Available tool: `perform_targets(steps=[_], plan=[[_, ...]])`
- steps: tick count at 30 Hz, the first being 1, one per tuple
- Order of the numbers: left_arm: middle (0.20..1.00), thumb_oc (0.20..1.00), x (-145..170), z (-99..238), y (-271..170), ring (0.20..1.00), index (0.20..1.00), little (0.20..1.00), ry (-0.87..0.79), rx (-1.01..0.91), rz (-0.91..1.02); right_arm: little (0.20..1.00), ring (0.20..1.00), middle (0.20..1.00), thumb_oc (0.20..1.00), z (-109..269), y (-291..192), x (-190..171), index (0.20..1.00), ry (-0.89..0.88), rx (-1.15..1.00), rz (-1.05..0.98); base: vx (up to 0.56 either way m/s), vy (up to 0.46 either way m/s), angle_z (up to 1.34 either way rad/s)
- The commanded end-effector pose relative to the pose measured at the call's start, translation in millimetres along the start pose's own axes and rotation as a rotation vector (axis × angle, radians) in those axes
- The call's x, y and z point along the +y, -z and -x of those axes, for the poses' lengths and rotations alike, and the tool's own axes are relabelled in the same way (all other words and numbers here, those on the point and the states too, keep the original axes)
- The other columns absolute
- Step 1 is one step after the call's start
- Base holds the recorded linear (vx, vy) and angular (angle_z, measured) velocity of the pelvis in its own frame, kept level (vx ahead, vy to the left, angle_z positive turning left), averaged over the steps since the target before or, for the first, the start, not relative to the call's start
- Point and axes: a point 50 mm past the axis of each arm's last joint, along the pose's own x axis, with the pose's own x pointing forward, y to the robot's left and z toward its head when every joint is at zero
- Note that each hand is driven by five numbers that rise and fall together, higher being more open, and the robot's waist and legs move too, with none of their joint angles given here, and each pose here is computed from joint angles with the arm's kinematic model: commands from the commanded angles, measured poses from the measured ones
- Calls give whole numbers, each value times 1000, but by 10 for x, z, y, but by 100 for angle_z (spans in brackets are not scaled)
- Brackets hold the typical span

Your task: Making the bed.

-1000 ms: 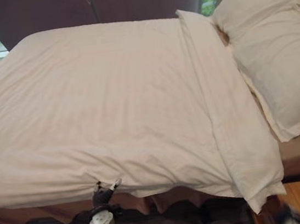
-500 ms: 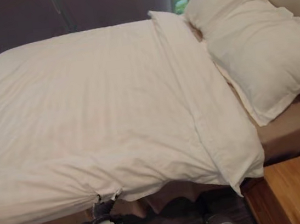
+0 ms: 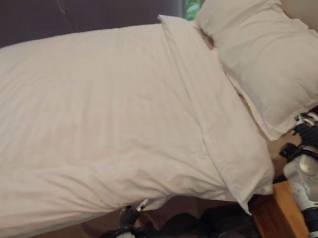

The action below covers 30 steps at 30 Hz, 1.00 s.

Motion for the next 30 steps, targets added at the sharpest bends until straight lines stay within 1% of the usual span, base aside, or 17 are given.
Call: perform_targets(steps=[1,6,8,11,12,13,16,17,19,21,22,24,25,27,29,30], plan=[[1000,1000,43,-66,-286,1000,1000,1000,34,-117,2,200,200,200,200,-195,-352,314,200,-71,-145,-317,20,-2,11],[1000,1000,-25,-71,-339,1000,1000,1000,81,-142,11,200,200,200,200,-256,-269,650,200,-127,-84,-331,0,-15,7],[1000,1000,-75,-91,-420,1000,1000,1000,102,-170,6,200,200,200,200,-324,-201,737,200,-127,-41,-286,-89,-27,5],[1000,1000,-125,-122,-544,1000,1000,1000,110,-207,14,200,200,200,200,-411,-161,743,200,-101,-8,-273,-221,19,5],[1000,1000,-187,-155,-650,1000,1000,1000,116,-234,26,200,200,200,200,-494,-38,648,200,-34,55,-245,-104,35,12],[1000,1000,-189,-156,-653,1000,1000,1000,117,-234,27,200,200,200,200,-498,-42,648,200,-35,54,-246,-131,64,16],[1000,1000,-208,-189,-720,1000,1000,1000,116,-247,55,200,200,200,200,-622,83,410,200,51,130,-142,-53,100,7],[1000,1000,-161,-194,-701,1000,1000,1000,104,-239,81,200,200,200,200,-630,154,243,200,92,166,-98,-34,117,-4],[1000,1000,-166,-193,-699,1000,1000,1000,106,-239,83,200,200,200,200,-634,151,239,200,91,165,-97,0,70,-12],[1000,1000,-99,-215,-619,1000,1000,1000,76,-195,126,200,200,200,200,-496,398,-119,200,175,254,-72,22,81,-15],[1000,1000,-98,-214,-612,1000,1000,1000,76,-193,126,200,200,200,200,-492,402,-128,200,176,256,-71,63,47,-10],[1000,1000,-94,-243,-530,1000,1000,1000,49,-140,156,200,200,200,200,-87,770,-827,200,350,397,-39,93,29,-2],[1000,1000,-93,-242,-528,1000,1000,1000,49,-140,156,200,200,200,200,-85,771,-829,200,350,397,-39,79,-3,11],[1000,1000,-114,-237,-443,1000,1000,1000,49,-99,178,200,200,200,200,141,879,-1188,200,457,458,-13,78,-3,7],[1000,1000,-166,-222,-333,1000,1000,1000,62,-52,181,200,200,200,200,363,971,-1454,200,522,527,38,83,-5,-4],[1000,1000,-216,-203,-234,1000,1000,1000,77,-14,177,200,200,200,200,584,1049,-1671,200,559,603,120,53,1,7]])
